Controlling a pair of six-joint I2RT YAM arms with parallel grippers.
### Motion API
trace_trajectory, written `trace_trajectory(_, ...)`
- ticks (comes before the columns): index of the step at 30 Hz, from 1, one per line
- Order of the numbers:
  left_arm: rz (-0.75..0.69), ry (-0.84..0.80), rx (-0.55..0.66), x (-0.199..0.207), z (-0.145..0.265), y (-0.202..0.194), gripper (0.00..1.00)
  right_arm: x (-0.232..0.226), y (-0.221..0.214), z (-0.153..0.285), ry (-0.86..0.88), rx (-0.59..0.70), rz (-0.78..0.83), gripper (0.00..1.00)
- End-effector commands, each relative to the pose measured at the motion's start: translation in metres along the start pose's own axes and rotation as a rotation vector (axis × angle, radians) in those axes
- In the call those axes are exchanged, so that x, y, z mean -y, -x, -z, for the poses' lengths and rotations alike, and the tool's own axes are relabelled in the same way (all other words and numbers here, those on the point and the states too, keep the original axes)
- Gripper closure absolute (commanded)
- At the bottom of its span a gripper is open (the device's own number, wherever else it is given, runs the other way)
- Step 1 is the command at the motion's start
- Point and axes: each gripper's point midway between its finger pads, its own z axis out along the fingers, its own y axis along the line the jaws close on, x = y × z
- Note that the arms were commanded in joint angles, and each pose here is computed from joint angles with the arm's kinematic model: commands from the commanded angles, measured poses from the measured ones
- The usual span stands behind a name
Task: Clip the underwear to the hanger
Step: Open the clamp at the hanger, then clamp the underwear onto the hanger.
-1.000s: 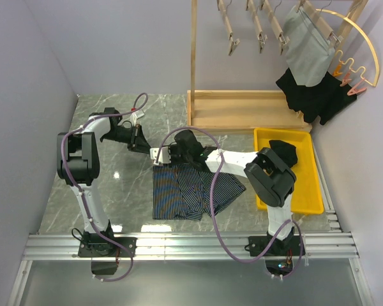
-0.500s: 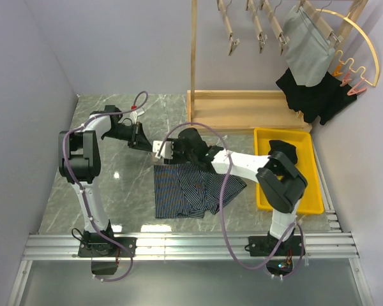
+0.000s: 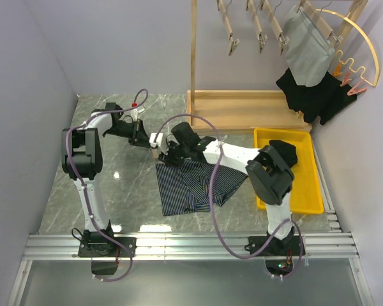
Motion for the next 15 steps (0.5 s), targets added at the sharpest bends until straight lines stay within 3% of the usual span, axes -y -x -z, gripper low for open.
trace_trajectory(1,-0.038,0.020,0.013,-0.004,0.001,0.013,1.00,0.011,-0.010,-0.009,-0.044,-0.058,-0.157,0.52)
trace_trajectory(8,-0.027,0.022,0.020,-0.006,0.000,0.013,1.00,0.008,-0.017,-0.010,-0.116,-0.047,-0.458,0.50)
trace_trajectory(15,-0.017,0.022,0.030,-0.008,-0.002,0.013,1.00,0.022,-0.032,-0.021,-0.220,-0.071,-0.541,0.48)
